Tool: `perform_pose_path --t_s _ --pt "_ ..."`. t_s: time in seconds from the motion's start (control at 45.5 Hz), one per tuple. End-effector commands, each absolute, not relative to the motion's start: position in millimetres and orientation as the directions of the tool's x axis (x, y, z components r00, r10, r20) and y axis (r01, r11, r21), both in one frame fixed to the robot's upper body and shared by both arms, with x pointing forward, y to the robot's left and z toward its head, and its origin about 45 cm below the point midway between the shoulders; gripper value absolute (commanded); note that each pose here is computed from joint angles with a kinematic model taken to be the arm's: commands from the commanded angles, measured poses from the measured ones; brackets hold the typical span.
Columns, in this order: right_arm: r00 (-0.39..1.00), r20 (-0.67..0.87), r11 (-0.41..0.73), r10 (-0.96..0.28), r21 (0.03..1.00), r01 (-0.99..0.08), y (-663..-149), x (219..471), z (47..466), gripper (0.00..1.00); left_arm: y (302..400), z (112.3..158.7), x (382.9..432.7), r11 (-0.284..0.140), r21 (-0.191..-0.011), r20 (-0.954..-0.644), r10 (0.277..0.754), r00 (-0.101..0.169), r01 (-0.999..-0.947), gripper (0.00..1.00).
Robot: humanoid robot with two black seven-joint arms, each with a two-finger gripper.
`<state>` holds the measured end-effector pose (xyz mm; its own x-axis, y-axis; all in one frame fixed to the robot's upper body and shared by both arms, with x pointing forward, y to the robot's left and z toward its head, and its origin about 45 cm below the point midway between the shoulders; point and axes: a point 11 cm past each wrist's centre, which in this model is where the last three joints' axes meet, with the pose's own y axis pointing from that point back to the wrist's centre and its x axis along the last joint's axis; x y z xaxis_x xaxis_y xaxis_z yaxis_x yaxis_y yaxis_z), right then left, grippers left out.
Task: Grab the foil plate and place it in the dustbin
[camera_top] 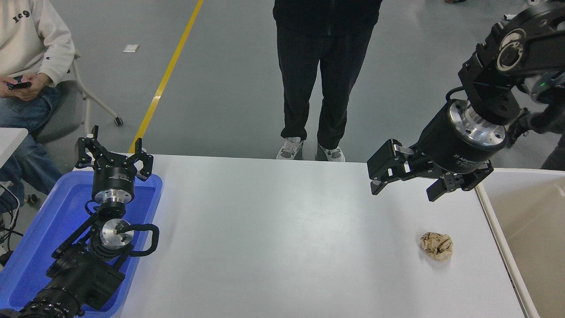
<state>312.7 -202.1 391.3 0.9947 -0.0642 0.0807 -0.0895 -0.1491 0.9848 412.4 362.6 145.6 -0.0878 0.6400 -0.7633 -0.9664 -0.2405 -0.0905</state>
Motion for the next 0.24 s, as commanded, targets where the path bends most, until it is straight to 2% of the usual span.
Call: perform_pose_path --t_s 0.0,0.22 --pt "0.995 0.072 -0.150 -0.068 0.985 -0.082 -202.7 312.3 394.3 1.00 362.6 145.6 412.4 -0.240 -0.091 -0.763 0.641 -0.088 -0.9666 0.99" --pt "0.996 0.074 -0.140 -0.045 0.987 -0.080 -203.4 313.0 395.1 1.00 362.7 145.6 412.4 -0.241 -0.090 -0.763 0.640 -0.088 -0.9664 0.99"
